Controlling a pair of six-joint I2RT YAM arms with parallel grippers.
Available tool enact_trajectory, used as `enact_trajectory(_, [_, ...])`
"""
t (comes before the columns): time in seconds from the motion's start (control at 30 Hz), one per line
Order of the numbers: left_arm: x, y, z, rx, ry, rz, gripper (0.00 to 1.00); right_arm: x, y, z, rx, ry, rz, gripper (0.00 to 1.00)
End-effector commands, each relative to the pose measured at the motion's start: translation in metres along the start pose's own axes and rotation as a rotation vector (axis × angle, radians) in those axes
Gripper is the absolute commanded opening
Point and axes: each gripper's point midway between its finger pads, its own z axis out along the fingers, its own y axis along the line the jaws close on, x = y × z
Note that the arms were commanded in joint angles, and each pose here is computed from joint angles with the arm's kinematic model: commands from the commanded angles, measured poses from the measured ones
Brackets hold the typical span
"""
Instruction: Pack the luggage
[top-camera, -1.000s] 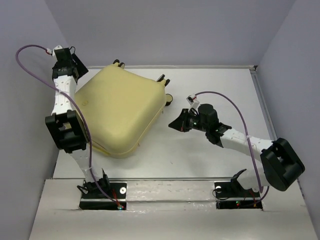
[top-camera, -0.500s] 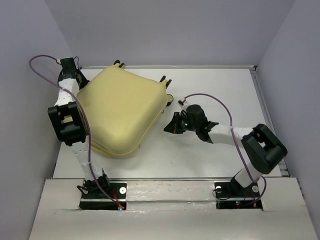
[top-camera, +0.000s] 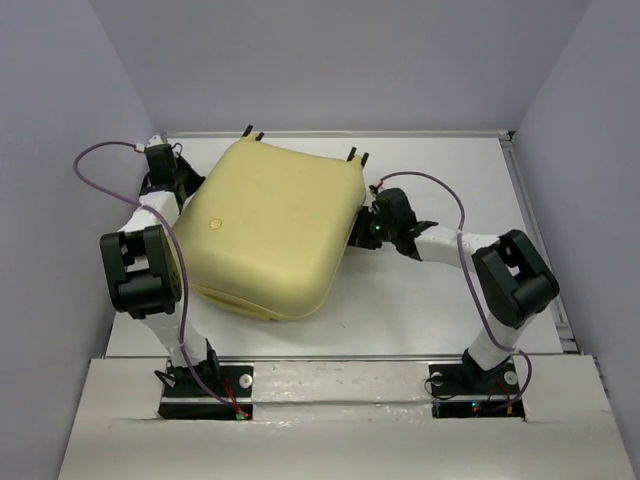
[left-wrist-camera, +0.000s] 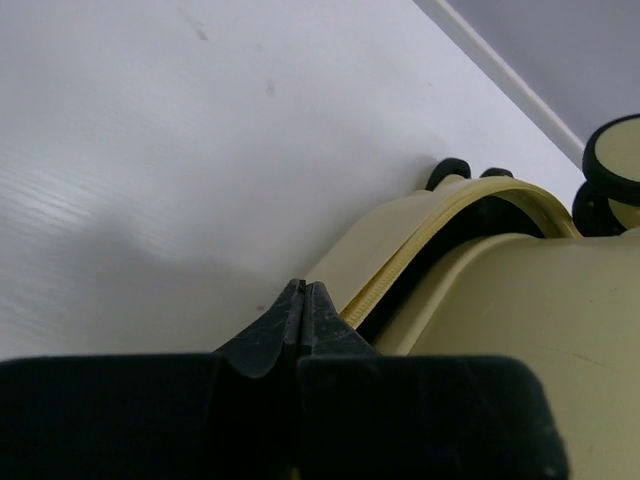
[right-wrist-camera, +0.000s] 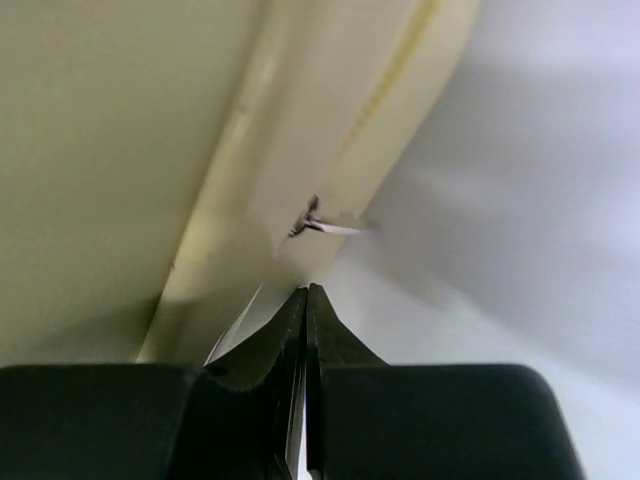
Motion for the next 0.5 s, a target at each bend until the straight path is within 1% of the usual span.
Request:
enact_trajectory(0.0, [0.161, -0.138, -0.053, 0.366, 0.464, 0.087, 0.06, -0.107, 0.048, -0.045, -0.202, -0.322, -0.057, 0.07])
enact_trajectory(0.03, [0.16, -0.151, -0.056, 0.387, 0.459, 0.066, 0.06, -0.108, 0.04, -0.05, -0.2, -0.317, -0.058, 0.07])
enact_trajectory(0.07, [0.163, -0.167, -0.059, 0.424, 0.452, 0.072, 0.06, -0.12, 0.027, -0.06, -0.178, -0.337, -0.049, 0.07])
enact_trajectory(0.13, [0.163, -0.183, -0.062, 0.458, 0.444, 0.044, 0.06, -0.126, 0.014, -0.068, -0.147, -0.336, -0.059, 0.07])
enact_trajectory(0.2, [0.164, -0.194, -0.063, 0.481, 0.433, 0.04, 0.06, -0.14, 0.002, -0.081, -0.116, -0.367, -0.064, 0.07])
enact_trajectory(0.3, [0.157, -0.198, -0.062, 0.48, 0.407, 0.032, 0.06, -0.144, -0.006, -0.086, -0.086, -0.362, -0.078, 0.07])
enact_trajectory(0.33, [0.144, -0.198, -0.063, 0.463, 0.358, 0.039, 0.08, -0.145, -0.013, -0.086, -0.069, -0.355, -0.082, 0.07])
enact_trajectory(0.37, [0.136, -0.198, -0.064, 0.451, 0.329, 0.05, 0.19, -0.147, -0.011, -0.086, -0.071, -0.353, -0.087, 0.07])
enact_trajectory(0.4, [0.126, -0.199, -0.067, 0.446, 0.297, 0.053, 0.26, -0.145, -0.012, -0.085, -0.07, -0.345, -0.083, 0.07])
enact_trajectory(0.43, [0.112, -0.201, -0.069, 0.439, 0.258, 0.053, 0.36, -0.144, -0.013, -0.084, -0.068, -0.342, -0.079, 0.07])
enact_trajectory(0.47, [0.091, -0.205, -0.079, 0.435, 0.19, 0.055, 0.49, -0.144, -0.015, -0.084, -0.062, -0.343, -0.074, 0.07])
